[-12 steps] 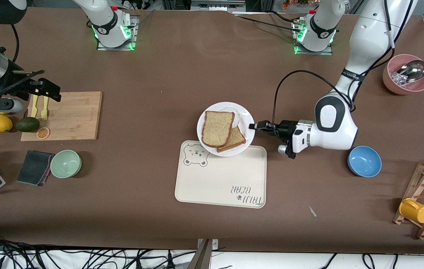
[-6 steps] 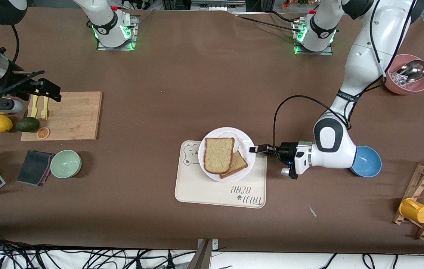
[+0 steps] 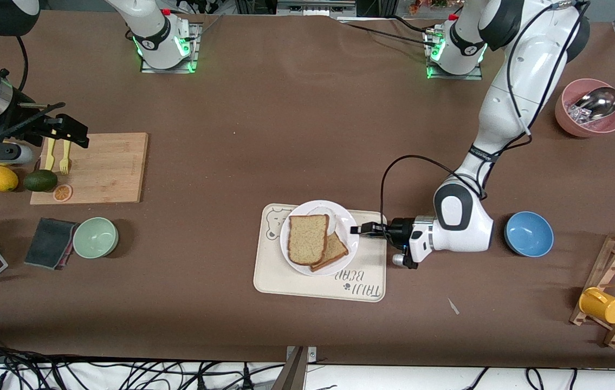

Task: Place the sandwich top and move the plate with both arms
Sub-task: 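Slide the plate with the left gripper onto the cream tray, then open the left gripper and withdraw it from the plate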

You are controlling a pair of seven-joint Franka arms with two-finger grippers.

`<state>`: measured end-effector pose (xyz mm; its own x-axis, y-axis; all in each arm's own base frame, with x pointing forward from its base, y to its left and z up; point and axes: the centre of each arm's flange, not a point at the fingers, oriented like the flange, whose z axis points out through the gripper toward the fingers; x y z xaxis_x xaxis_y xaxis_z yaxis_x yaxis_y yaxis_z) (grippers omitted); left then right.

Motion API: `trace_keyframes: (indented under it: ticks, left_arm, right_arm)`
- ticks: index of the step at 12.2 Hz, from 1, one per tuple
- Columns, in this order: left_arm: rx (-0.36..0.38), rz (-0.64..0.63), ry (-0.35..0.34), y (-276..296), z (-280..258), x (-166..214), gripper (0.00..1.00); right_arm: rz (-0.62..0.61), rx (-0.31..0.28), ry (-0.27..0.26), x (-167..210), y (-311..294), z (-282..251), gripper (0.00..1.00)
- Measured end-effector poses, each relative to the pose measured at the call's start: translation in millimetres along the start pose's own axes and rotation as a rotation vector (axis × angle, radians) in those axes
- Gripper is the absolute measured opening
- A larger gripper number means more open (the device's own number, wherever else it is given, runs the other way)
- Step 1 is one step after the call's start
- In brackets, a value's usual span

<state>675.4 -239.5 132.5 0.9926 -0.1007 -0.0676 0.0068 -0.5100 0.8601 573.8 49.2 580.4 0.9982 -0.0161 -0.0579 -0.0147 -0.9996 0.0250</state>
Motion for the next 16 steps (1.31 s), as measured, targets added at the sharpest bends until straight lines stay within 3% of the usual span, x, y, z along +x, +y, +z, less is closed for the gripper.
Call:
trace_keyframes:
  ticks: [3, 4, 8, 10, 12, 16]
  left_arm:
    - [0.001, 0.007, 0.021, -7.7, -3.5, 7.6, 0.05]
    - [0.001, 0.01, 0.027, -8.7, -6.4, 9.5, 0.12]
    - [-0.006, 0.066, 0.054, -5.0, -25.0, 19.2, 0.58]
    - [0.017, 0.088, 0.032, 0.3, -44.6, 21.4, 0.8]
    - [0.135, 0.108, -0.039, 15.1, -73.6, 21.6, 1.0]
    - [0.428, 0.115, -0.14, 62.6, -121.9, 16.0, 1.0]
  right_arm:
    - [0.0, 0.0, 0.0, 0.0, -0.2, 0.0, 1.0]
    - [-0.001, 0.0, 0.0, 0.0, -0.3, 0.1, 1.0]
    - [-0.002, 0.0, -0.002, 0.6, -0.9, 1.3, 1.0]
    - [-0.002, 0.0, -0.003, 1.0, -1.0, 2.1, 1.0]
    - [-0.002, 0.0, -0.002, 1.3, -1.2, 2.2, 1.0]
    - [-0.007, 0.0, 0.0, 1.4, -3.9, 1.9, 1.0]
